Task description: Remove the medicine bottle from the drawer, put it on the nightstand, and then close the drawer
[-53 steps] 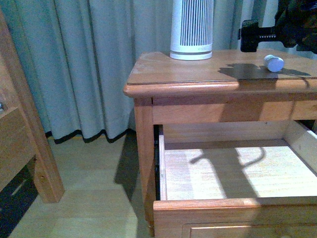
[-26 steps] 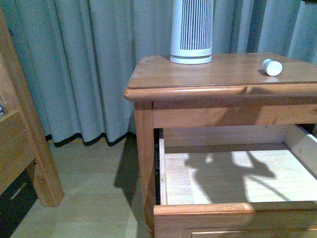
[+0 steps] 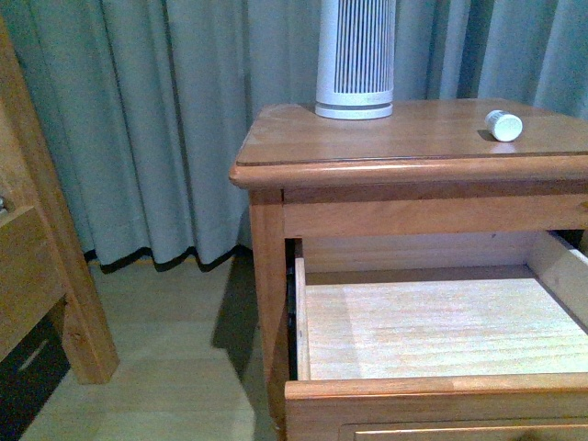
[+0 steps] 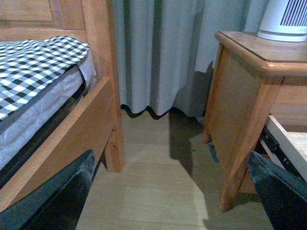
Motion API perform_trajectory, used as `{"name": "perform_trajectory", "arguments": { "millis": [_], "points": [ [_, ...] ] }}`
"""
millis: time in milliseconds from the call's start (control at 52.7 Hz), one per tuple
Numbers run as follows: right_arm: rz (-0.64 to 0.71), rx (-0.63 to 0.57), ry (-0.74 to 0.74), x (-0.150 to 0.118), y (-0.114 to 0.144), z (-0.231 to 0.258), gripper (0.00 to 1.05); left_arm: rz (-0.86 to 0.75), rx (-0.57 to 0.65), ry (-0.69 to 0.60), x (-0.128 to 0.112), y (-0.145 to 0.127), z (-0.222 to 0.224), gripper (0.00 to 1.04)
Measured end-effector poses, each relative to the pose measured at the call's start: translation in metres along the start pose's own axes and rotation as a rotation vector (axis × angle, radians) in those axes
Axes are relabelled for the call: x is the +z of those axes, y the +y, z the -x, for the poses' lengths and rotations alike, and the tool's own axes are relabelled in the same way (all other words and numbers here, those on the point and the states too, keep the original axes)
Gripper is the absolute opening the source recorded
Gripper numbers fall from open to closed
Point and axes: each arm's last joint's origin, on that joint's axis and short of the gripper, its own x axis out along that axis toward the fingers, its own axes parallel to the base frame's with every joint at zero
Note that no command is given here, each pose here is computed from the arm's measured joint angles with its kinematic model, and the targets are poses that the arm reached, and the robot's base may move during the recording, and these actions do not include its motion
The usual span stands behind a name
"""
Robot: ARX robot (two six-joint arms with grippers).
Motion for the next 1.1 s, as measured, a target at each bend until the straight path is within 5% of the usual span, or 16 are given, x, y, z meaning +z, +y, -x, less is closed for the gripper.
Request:
{"name": "perform_trajectory", "arguments": {
  "millis": [569, 1101],
  "points": [
    [0.043, -0.053, 0.036, -0.001, 0.007, -0.111, 0.98, 0.000, 0.000, 0.000, 0.000, 0.000, 0.000, 0.98],
    [0.144, -0.113, -0.136, 0.069, 0.013, -0.228, 0.98, 0.000, 0.000, 0.000, 0.000, 0.000, 0.000, 0.98]
  ]
}}
